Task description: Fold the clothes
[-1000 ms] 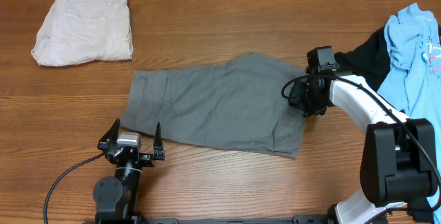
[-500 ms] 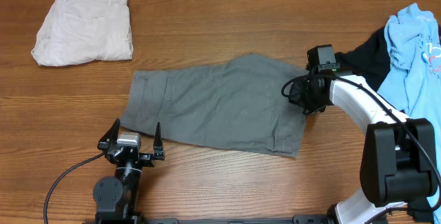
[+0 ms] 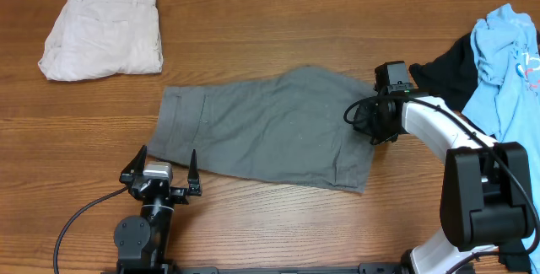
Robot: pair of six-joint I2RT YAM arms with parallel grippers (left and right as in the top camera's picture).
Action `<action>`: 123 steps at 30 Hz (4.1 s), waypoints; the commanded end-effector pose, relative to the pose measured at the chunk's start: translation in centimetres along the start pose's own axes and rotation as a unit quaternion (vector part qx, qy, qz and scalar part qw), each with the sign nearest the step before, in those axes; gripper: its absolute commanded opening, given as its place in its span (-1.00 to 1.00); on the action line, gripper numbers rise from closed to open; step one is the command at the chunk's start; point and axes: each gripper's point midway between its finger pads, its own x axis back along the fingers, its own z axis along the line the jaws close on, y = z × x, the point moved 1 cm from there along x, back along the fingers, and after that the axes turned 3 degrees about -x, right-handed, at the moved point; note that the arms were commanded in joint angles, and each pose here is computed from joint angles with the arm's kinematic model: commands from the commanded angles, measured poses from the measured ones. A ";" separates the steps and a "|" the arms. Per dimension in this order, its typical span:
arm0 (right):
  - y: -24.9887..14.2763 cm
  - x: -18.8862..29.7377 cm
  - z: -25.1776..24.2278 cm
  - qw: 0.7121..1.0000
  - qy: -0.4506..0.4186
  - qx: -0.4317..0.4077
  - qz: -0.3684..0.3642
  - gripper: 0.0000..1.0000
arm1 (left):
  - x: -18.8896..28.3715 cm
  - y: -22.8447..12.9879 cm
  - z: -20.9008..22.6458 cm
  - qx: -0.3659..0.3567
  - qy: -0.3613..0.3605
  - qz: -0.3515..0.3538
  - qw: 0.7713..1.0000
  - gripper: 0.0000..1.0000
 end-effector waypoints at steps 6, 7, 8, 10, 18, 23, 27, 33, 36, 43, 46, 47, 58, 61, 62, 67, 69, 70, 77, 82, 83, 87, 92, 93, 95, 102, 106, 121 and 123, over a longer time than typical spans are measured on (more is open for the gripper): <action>0.4 -0.3 0.0 1.000 -0.001 0.001 -0.009 -0.60 | 0.0 0.0 0.0 -0.005 0.001 -0.003 1.000 1.00; 0.4 -0.3 0.0 1.000 0.000 0.001 -0.009 -0.66 | 0.0 0.0 0.0 -0.005 0.001 -0.003 1.000 1.00; 0.5 -0.2 0.0 1.000 0.000 0.001 -0.009 -0.70 | 0.0 0.0 0.0 -0.005 0.001 -0.003 1.000 1.00; 0.6 -0.2 0.1 1.000 0.000 0.001 -0.012 -0.78 | 0.0 0.0 0.0 -0.005 0.001 -0.003 1.000 1.00; 1.3 0.5 -0.4 0.999 -0.026 -0.001 -0.022 -0.92 | 0.0 0.0 0.0 -0.005 0.001 -0.003 1.000 0.99; 1.5 1.6 -1.2 0.998 -0.061 -0.003 -0.017 -0.92 | 0.0 0.0 0.0 -0.005 0.001 -0.003 1.000 1.00; 1.8 2.5 -1.0 0.998 -0.065 -0.003 -0.014 -0.92 | 0.0 0.0 0.0 -0.005 0.001 -0.003 1.000 1.00; 1.7 3.7 -0.9 0.997 -0.074 -0.004 0.001 -0.92 | 0.0 0.0 0.0 -0.005 0.001 -0.003 1.000 1.00; 0.9 3.8 -1.6 0.996 -0.091 -0.005 0.017 -0.92 | 0.0 0.0 0.0 -0.005 0.001 -0.003 1.000 1.00; 0.5 4.5 -4.2 0.986 -0.165 -0.015 0.013 -0.61 | 0.0 0.0 0.0 -0.005 0.001 -0.003 1.000 1.00; 0.6 4.5 -4.3 0.985 -0.168 -0.025 0.009 -0.54 | 0.0 0.0 0.0 -0.005 0.001 -0.003 1.000 1.00; 0.7 4.7 -4.3 0.985 -0.171 -0.031 0.004 -0.52 | 0.0 0.0 0.0 -0.005 0.001 -0.003 1.000 1.00; -1.5 9.1 -1.2 0.996 -0.074 -0.043 0.035 -0.42 | 0.0 0.0 0.0 -0.005 0.001 -0.003 1.000 0.99; -3.1 10.0 0.6 0.997 -0.028 -0.022 0.063 -0.24 | 0.0 0.0 0.0 -0.005 0.001 -0.003 1.000 1.00; -3.9 10.1 1.3 0.997 -0.012 -0.004 0.078 -0.18 | 0.0 0.0 0.0 -0.005 0.001 -0.003 1.000 0.99; -7.4 9.8 2.6 0.991 -0.011 0.037 0.130 -0.28 | 0.0 0.0 0.0 -0.005 0.001 -0.003 1.000 1.00; -8.8 9.2 2.8 0.988 -0.019 0.049 0.143 -0.48 | 0.0 0.0 0.0 -0.005 0.001 -0.003 1.000 1.00; -9.3 8.9 2.9 0.988 -0.022 0.049 0.147 -0.52 | 0.0 0.0 0.0 -0.005 0.001 -0.003 1.000 1.00; -12.0 5.1 1.2 0.986 -0.043 0.003 0.160 -0.86 | 0.0 0.0 0.0 -0.005 0.001 -0.003 1.000 1.00; -13.6 2.6 -0.7 0.985 -0.050 -0.013 0.166 -0.87 | 0.0 0.0 0.0 -0.005 0.001 -0.003 1.000 1.00; -13.9 2.4 -1.2 0.984 -0.057 -0.025 0.170 -0.87 | 0.0 0.0 0.0 -0.005 0.001 -0.003 1.000 1.00; -14.5 2.1 -3.3 0.977 -0.090 -0.078 0.176 -0.89 | 0.0 0.0 0.0 -0.005 0.001 -0.003 1.000 1.00; -14.3 2.9 -6.8 0.962 -0.179 -0.143 0.149 -0.92 | 0.0 0.0 0.0 -0.005 0.001 -0.003 1.000 1.00; -14.3 3.0 -7.2 0.959 -0.192 -0.150 0.145 -0.92 | 0.0 0.0 0.0 -0.005 0.001 -0.003 1.000 1.00; -14.4 3.2 -7.6 0.955 -0.204 -0.160 0.142 -0.92 | 0.0 0.0 0.0 -0.005 0.001 -0.003 1.000 1.00; -12.7 4.3 -6.8 0.961 -0.197 -0.156 0.115 -0.92 | 0.0 0.0 0.0 -0.005 0.001 -0.003 1.000 1.00; -10.3 7.1 -6.0 0.964 -0.192 -0.177 0.055 -0.92 | 0.0 0.0 0.0 -0.005 0.001 -0.003 1.000 1.00; -6.7 13.7 3.0 0.991 0.075 -0.108 -0.033 1.00 | 0.0 0.0 0.0 -0.005 0.001 -0.003 1.000 1.00; -6.3 13.7 3.3 0.990 0.084 -0.107 -0.040 1.00 | 0.0 0.0 0.0 -0.005 0.001 -0.003 1.000 1.00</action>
